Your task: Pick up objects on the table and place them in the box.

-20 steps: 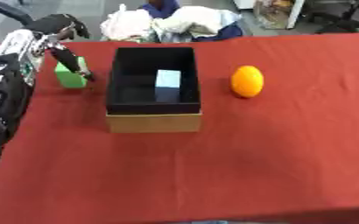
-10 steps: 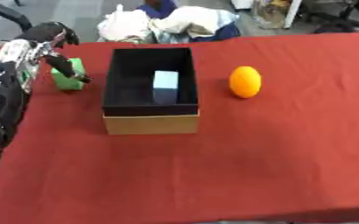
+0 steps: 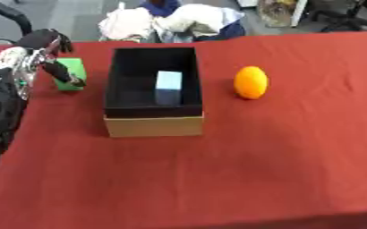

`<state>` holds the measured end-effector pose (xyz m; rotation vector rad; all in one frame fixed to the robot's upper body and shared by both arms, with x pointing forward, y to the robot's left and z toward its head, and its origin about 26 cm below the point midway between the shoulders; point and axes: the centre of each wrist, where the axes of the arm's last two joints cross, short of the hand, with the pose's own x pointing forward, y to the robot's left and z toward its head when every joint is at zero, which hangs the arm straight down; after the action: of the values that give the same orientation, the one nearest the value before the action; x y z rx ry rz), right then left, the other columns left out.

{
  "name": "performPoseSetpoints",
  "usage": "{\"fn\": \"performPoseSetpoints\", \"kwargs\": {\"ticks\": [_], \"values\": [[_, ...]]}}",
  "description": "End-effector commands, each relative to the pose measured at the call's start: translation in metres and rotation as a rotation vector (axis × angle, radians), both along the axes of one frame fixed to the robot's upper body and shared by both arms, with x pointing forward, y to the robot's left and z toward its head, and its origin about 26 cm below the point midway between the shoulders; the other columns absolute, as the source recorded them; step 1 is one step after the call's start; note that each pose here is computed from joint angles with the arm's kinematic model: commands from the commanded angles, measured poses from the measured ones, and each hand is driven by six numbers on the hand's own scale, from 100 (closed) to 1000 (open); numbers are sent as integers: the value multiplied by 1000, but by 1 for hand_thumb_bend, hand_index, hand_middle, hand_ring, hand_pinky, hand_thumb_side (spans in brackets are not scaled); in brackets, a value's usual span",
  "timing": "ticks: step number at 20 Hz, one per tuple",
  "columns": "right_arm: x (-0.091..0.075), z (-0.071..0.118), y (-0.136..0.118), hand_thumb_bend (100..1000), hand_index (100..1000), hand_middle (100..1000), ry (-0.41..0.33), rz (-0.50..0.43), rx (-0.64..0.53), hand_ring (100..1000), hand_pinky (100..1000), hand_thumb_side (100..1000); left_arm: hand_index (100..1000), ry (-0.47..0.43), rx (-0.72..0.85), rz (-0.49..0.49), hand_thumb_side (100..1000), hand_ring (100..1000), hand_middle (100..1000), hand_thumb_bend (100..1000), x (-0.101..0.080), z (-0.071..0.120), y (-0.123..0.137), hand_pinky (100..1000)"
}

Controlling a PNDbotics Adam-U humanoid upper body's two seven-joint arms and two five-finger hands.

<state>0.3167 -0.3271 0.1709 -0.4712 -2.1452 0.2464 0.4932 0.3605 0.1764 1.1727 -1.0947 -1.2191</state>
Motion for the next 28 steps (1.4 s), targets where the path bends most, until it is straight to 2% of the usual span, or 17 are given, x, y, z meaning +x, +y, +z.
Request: {"fn": "performPoseSetpoints", "kwargs": {"ticks": [1, 6, 11, 15, 17, 20, 24, 28], "values": [[1, 9, -4, 371, 859, 738, -26, -4, -11, 748, 614, 593, 704, -20, 26, 45, 230, 625, 619, 760, -3, 22, 17, 675], [2, 8, -3, 366, 859, 737, -25, 1, -6, 748, 614, 596, 691, -25, 54, 94, 189, 603, 605, 716, -4, 16, 19, 650], [2, 7, -2, 363, 859, 737, -25, 4, -3, 748, 614, 599, 703, -118, 79, 131, 176, 614, 619, 719, -4, 11, 16, 655], [3, 7, -2, 361, 859, 737, -24, 3, 1, 748, 614, 600, 591, -161, 91, 122, 153, 525, 517, 702, -2, 5, 11, 567], [3, 6, -2, 359, 858, 737, -23, 3, 3, 748, 614, 601, 506, -190, 92, 112, 126, 471, 455, 664, -2, 5, 8, 505], [3, 5, -3, 358, 857, 737, -22, 0, 5, 748, 614, 601, 480, -233, 81, 93, 118, 457, 436, 633, -1, 7, 3, 482], [2, 4, -4, 357, 857, 737, -19, -2, 7, 749, 615, 600, 472, -280, 50, 43, 125, 453, 430, 615, 1, 19, -5, 481], [2, 3, -4, 356, 858, 737, -15, 0, 5, 749, 615, 600, 463, -383, -7, -61, 119, 444, 422, 597, 3, 50, -25, 484]]}}
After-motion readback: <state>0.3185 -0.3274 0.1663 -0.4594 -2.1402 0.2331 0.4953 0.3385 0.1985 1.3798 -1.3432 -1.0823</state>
